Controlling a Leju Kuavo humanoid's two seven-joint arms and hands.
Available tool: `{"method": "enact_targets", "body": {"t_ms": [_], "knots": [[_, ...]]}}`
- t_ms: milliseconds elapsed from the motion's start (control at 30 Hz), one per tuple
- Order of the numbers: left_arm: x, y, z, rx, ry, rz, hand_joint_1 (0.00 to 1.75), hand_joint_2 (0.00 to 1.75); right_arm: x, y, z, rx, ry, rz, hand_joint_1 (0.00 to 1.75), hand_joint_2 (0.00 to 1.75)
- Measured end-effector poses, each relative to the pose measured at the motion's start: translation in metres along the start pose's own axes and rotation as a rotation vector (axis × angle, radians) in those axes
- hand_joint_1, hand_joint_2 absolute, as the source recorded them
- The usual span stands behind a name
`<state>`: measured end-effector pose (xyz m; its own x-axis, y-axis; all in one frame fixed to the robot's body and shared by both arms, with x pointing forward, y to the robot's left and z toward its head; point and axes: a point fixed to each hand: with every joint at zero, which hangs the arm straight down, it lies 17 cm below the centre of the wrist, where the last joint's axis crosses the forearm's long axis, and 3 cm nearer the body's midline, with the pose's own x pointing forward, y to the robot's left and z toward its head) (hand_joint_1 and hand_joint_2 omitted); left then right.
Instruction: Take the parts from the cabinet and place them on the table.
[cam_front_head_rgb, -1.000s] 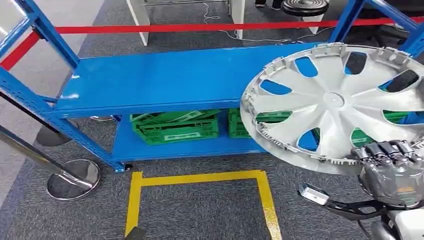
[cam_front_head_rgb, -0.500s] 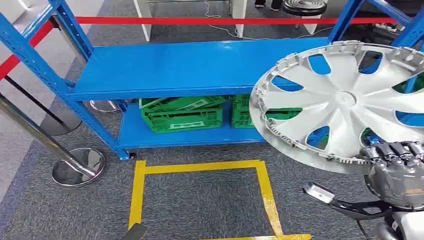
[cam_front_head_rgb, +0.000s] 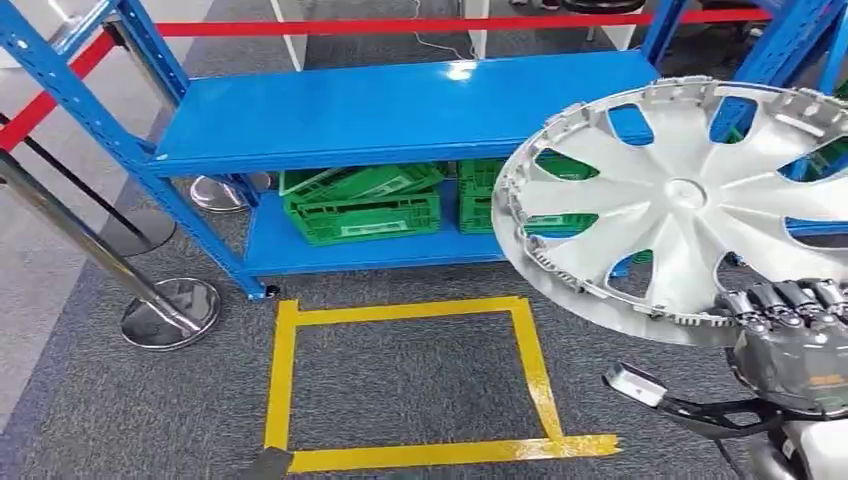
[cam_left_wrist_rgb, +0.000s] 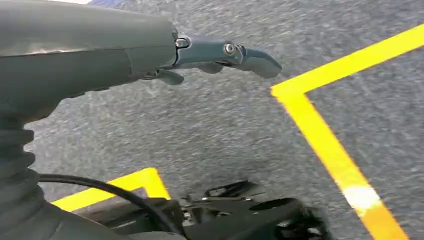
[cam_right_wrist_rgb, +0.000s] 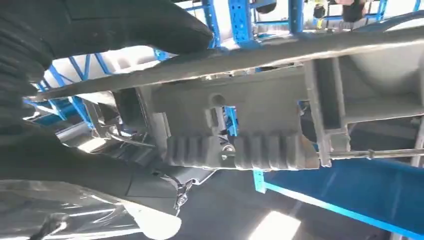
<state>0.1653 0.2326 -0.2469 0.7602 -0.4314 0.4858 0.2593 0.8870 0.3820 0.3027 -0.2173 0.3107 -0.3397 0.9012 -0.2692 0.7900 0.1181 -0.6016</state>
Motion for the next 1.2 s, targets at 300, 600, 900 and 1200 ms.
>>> {"method": "enact_targets", "body": {"t_ms": [300, 600, 900, 1200], "knots": [[0.006, -0.002, -0.002, -0.016, 0.003, -0.006, 0.00, 1.75, 0.001, 0.000, 0.001, 0.004, -0.019, 0.001, 1.75, 1.75], [0.008, -0.007, -0.001, -0.026, -0.003, -0.016, 0.00, 1.75, 0.014, -0.005, 0.002, -0.020, -0.097, -0.085, 1.75, 1.75], [0.003, -0.007, 0.001, -0.027, 0.003, -0.022, 0.00, 1.75, 0.010, -0.005, 0.008, -0.018, -0.079, -0.080, 1.75, 1.75], [0.003, -0.005, 0.000, -0.021, 0.005, -0.023, 0.00, 1.75, -0.001, -0.002, 0.011, 0.002, -0.035, -0.026, 1.75, 1.75]]}}
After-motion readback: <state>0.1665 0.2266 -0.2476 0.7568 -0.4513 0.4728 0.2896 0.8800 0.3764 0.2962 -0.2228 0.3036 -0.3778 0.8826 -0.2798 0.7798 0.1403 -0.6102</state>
